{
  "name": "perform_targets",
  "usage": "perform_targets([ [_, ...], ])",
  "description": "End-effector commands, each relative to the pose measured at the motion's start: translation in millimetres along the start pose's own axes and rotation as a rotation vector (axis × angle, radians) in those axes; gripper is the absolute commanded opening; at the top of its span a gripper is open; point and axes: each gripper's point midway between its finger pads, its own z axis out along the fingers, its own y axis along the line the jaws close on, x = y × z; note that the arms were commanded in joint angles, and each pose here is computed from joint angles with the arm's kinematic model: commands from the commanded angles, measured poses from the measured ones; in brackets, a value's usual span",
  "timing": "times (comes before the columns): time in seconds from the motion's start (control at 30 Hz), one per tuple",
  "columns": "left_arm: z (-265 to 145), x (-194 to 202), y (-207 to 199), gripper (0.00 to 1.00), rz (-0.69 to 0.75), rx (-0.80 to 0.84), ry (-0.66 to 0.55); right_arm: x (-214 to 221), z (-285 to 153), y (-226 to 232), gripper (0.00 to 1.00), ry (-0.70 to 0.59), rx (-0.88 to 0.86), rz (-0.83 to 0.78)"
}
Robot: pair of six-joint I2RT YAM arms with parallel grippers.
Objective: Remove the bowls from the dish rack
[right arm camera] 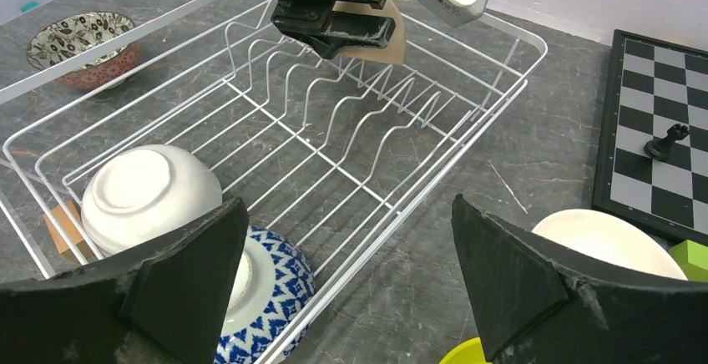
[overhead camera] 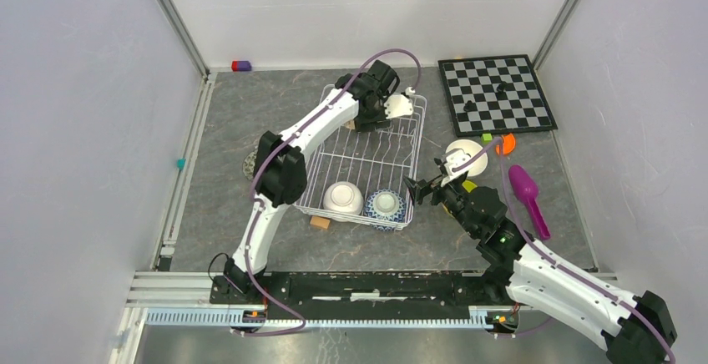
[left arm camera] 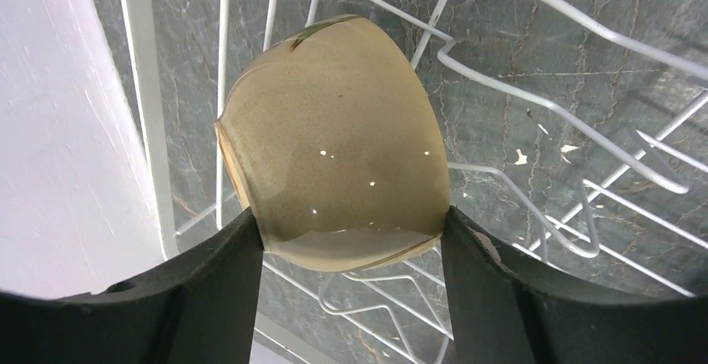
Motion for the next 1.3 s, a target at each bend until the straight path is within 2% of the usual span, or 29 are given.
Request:
perform_targets([
  [0.0, -37, -8, 41, 0.28, -0.173, -0.207, -0.075, -20, 2, 0, 0.98, -0.052, 0.004, 0.01],
  [0.23, -83, -20, 57, 0.21, -0.363, -0.3, -0.247, -22, 0, -1, 0.98, -0.059, 0.007, 0.014],
  [0.3, -88, -19, 59, 0.14, -0.42, -0.315, -0.268, -23, 0, -2, 0.98, -0.062, 0.008, 0.016],
  [0.4, -93, -12, 63, 0.1, -0.514, -0.35, -0.28, -22, -1, -1, 0.98, -0.063, 0.005, 0.018],
  [0.53, -100, -2, 69, 0.06, -0.623, -0.401, -0.301, -23, -1, 0, 0.98, -0.066, -0.002, 0.021],
  [0.67, -114, 4, 71, 0.06, -0.739, -0.4, -0.399, -23, -2, -1, 0.98, -0.069, 0.003, 0.025],
  [0.87, -126, -1, 60, 0.07, -0.91, -0.231, -0.624, -23, -3, -2, 0.98, -0.072, 0.007, 0.026],
  [1.27, -143, -14, 52, 0.05, -1.29, 0.215, -0.948, -17, 0, -4, 0.98, -0.029, 0.026, 0.027],
])
